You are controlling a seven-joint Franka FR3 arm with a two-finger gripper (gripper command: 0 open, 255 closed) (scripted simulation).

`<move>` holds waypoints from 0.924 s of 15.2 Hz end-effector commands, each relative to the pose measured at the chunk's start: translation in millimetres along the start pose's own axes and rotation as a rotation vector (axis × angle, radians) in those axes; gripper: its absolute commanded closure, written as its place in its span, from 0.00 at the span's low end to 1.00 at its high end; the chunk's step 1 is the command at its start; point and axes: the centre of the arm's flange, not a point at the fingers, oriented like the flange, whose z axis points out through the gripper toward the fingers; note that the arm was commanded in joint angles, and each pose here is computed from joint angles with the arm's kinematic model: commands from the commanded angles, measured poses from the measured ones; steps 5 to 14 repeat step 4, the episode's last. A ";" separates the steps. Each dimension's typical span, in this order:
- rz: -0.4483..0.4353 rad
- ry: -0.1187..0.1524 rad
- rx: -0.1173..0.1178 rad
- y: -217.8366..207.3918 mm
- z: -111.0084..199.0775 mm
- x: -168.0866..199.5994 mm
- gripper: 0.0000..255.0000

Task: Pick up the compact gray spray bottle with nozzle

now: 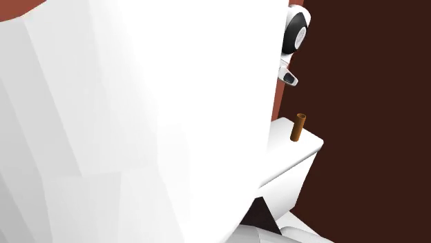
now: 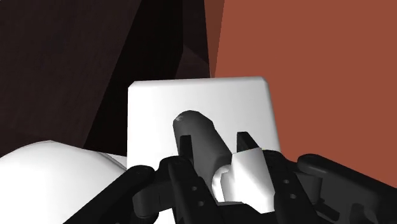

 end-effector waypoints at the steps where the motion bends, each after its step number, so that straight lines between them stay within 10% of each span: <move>1: 0.005 -0.023 -0.016 1.1 -0.2 -6.5 1.00; 14: 0.005 -0.023 -0.016 1.1 -5.5 -9.5 1.00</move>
